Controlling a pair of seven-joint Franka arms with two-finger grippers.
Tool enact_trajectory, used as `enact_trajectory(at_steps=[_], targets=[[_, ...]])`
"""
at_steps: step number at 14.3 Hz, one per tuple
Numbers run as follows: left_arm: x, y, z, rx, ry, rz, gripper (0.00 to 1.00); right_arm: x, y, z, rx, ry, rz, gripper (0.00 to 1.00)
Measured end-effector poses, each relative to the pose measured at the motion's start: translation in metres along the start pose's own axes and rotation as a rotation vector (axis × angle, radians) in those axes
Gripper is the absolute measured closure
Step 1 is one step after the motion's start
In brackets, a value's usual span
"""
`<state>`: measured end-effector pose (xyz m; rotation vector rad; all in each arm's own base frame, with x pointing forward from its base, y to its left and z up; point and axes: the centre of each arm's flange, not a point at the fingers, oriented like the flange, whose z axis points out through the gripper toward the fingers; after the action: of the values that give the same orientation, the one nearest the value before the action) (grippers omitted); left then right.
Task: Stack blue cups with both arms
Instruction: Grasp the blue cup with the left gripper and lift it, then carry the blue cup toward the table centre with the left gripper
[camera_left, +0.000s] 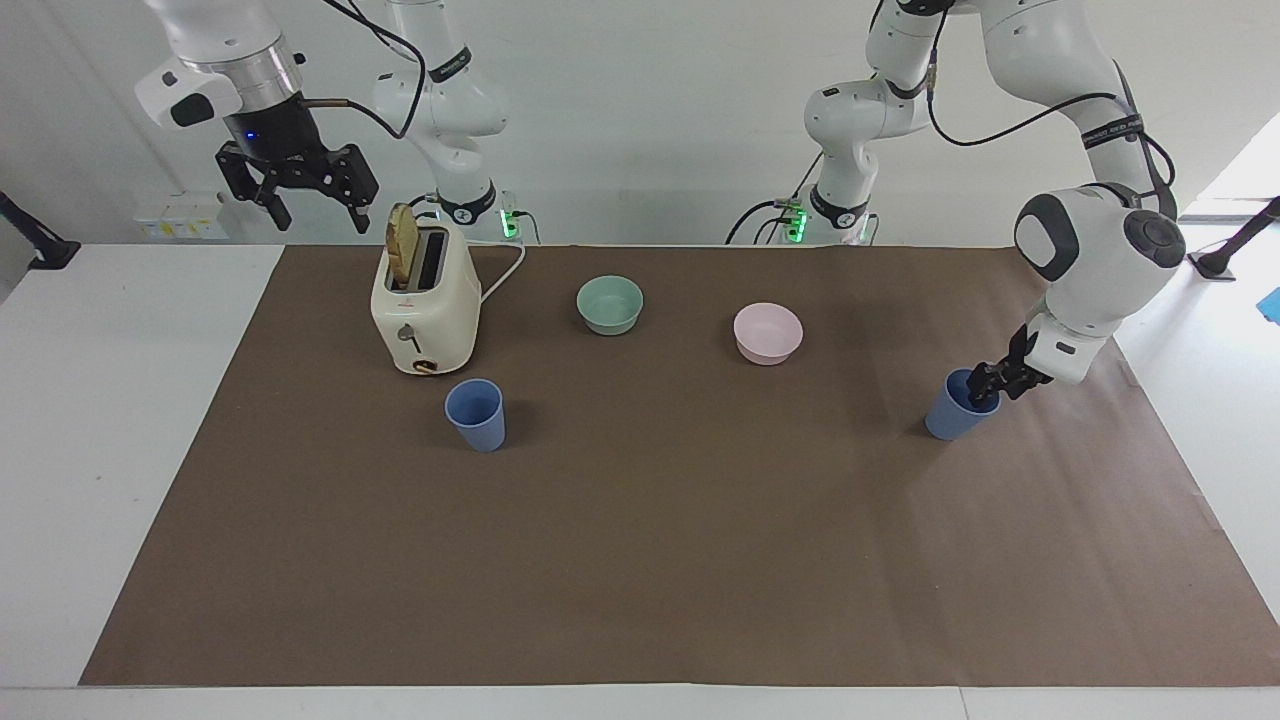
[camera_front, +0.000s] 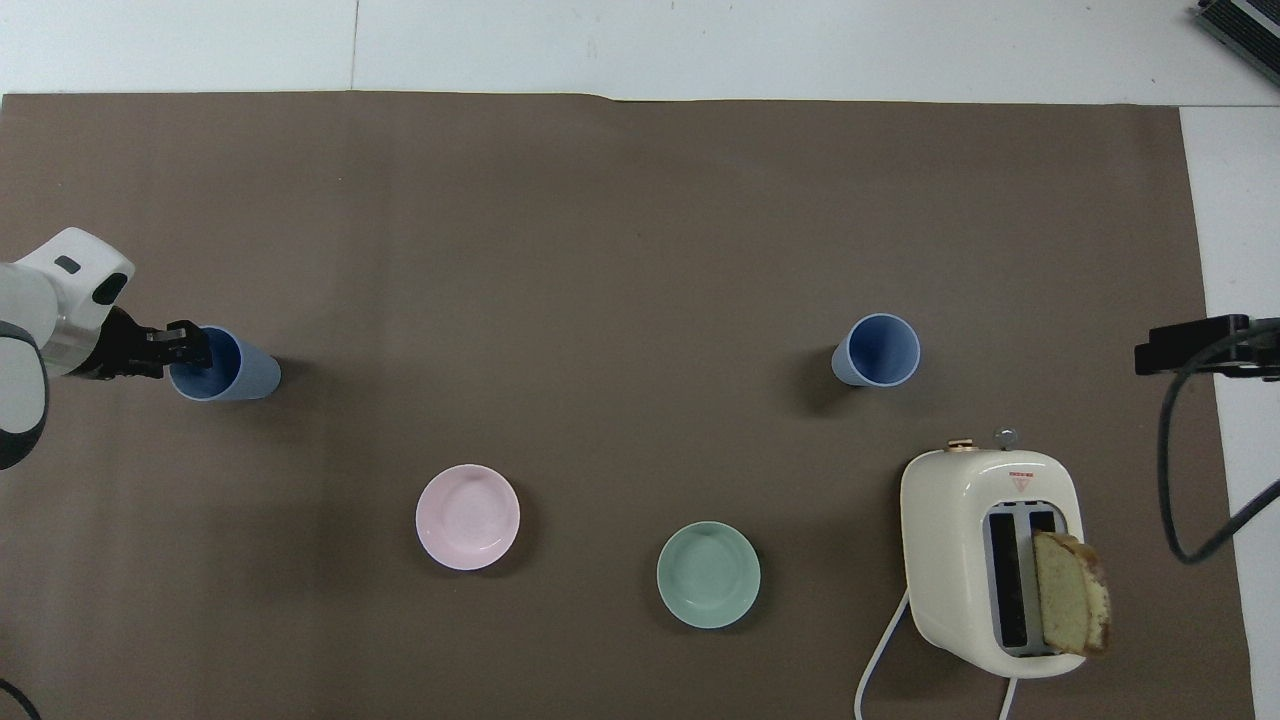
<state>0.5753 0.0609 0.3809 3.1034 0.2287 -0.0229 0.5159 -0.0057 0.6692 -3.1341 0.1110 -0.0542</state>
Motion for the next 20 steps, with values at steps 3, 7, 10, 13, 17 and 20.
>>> enact_trajectory(at_steps=[3,7,10,13,17,20], targets=[[0.001,0.001,-0.001,0.000,0.003,0.001,0.84,0.000,0.000,0.000,0.000,0.000,0.000,0.00],[0.011,0.007,-0.022,-0.015,0.043,0.002,0.95,0.000,0.000,0.000,0.000,0.000,0.000,0.00],[0.022,0.020,-0.062,-0.047,0.058,-0.035,0.95,0.000,0.000,0.000,0.000,0.000,0.000,0.00],[0.023,0.071,-0.113,-0.108,0.066,-0.097,0.95,0.000,0.000,0.000,0.000,0.000,0.000,0.00],[-0.005,0.190,-0.118,-0.130,0.054,-0.119,0.95,0.000,0.000,0.000,0.000,0.000,0.000,0.00],[-0.029,0.261,-0.110,-0.146,0.058,-0.104,0.95,0.000,0.000,0.000,0.000,0.000,0.000,0.00]])
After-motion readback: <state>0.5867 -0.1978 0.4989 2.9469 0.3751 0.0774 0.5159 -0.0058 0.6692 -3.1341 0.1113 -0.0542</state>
